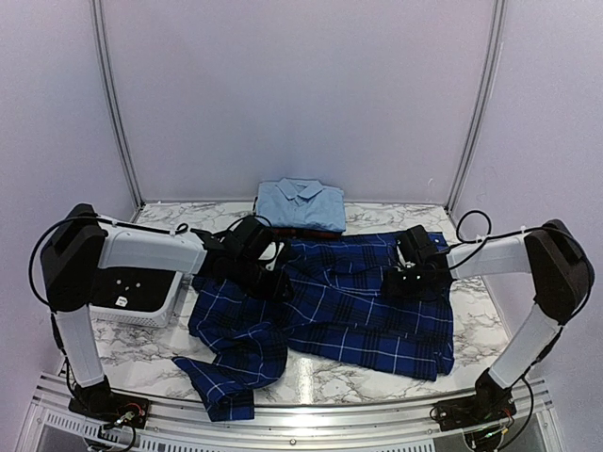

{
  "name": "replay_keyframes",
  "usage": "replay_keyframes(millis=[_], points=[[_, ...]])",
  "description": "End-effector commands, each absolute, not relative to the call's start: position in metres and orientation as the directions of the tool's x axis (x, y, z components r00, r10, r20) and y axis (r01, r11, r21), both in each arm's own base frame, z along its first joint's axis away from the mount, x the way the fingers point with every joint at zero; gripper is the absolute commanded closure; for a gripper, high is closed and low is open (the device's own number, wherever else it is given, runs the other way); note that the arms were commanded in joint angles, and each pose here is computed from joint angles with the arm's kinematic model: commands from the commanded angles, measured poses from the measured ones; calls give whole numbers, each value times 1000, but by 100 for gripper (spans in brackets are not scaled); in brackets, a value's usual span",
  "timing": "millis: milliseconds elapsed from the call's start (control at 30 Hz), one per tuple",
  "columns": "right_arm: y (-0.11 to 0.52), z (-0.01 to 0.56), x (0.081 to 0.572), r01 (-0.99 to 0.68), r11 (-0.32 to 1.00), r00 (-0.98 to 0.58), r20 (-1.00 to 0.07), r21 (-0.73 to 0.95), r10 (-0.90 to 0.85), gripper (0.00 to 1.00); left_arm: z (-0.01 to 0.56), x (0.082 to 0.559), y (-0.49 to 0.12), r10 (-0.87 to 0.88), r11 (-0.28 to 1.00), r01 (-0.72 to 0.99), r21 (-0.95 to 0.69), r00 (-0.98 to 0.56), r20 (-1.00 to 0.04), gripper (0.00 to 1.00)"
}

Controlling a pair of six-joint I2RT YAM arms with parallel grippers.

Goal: Fold and stack the long sleeve shirts
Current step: Smooth out the flattened shirt at the center of the board.

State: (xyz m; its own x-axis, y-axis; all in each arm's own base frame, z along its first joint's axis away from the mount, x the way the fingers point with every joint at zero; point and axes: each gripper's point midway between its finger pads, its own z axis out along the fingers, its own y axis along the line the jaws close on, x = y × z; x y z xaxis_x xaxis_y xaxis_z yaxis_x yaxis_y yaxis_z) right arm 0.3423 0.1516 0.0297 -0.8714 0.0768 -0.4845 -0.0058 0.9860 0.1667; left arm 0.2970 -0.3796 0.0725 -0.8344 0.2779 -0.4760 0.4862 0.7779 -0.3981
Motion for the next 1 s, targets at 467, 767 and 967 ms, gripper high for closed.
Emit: replay_keyframes(millis=[467, 767, 967], points=[[127, 72, 415, 93, 920, -793, -531, 380, 299, 93, -2, 228, -361, 430, 786, 504, -359, -862, -269, 66], [68, 74, 455, 238, 807, -714, -466, 541, 522, 91, -16, 190, -346, 500, 768, 540, -346, -842, -203, 68], [41, 58, 454, 304, 804, -699, -454, 511, 552, 70, -18, 167, -336, 535, 748, 560, -356, -827, -175, 68]])
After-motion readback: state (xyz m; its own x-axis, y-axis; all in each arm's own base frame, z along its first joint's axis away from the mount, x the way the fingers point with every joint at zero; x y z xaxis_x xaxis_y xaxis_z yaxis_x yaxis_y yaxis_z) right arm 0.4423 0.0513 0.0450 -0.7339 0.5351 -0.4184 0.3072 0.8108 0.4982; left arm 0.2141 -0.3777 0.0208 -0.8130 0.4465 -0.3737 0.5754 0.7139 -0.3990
